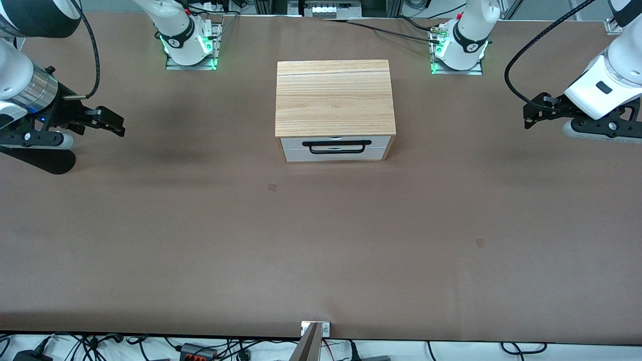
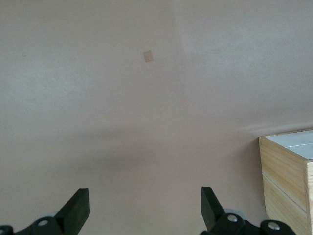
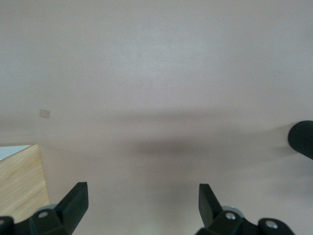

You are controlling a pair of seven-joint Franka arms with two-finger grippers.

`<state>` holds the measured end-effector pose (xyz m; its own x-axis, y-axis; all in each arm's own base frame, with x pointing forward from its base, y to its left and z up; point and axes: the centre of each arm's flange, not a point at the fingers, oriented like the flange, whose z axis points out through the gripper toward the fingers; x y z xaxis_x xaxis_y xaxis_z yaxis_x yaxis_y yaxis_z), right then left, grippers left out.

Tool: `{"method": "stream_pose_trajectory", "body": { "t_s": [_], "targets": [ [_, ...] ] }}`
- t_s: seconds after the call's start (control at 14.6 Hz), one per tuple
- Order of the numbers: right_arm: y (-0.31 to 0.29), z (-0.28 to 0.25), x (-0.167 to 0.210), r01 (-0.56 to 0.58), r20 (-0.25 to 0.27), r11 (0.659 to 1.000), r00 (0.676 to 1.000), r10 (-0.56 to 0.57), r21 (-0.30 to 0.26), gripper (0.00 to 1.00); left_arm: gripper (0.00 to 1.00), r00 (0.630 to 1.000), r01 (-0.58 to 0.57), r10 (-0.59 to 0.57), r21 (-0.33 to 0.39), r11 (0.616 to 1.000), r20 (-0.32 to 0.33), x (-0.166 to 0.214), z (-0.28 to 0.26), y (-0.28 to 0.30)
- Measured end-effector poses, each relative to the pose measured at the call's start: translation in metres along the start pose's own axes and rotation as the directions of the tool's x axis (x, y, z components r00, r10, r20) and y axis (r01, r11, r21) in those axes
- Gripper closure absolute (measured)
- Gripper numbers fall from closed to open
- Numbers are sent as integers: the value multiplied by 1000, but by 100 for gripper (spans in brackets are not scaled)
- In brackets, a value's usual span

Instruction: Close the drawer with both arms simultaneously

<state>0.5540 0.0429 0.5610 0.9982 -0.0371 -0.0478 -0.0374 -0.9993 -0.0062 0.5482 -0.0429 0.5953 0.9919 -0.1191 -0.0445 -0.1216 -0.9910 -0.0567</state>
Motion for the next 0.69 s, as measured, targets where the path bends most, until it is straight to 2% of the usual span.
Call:
{"method": "stream_pose_trajectory", "body": {
  "t_s": [0.69],
  "targets": [
    [-1, -12, -7, 3, -13, 1000, 1000, -3, 5, 0, 0, 1000, -1, 1, 0, 1000, 1, 0, 0, 0]
  ]
}}
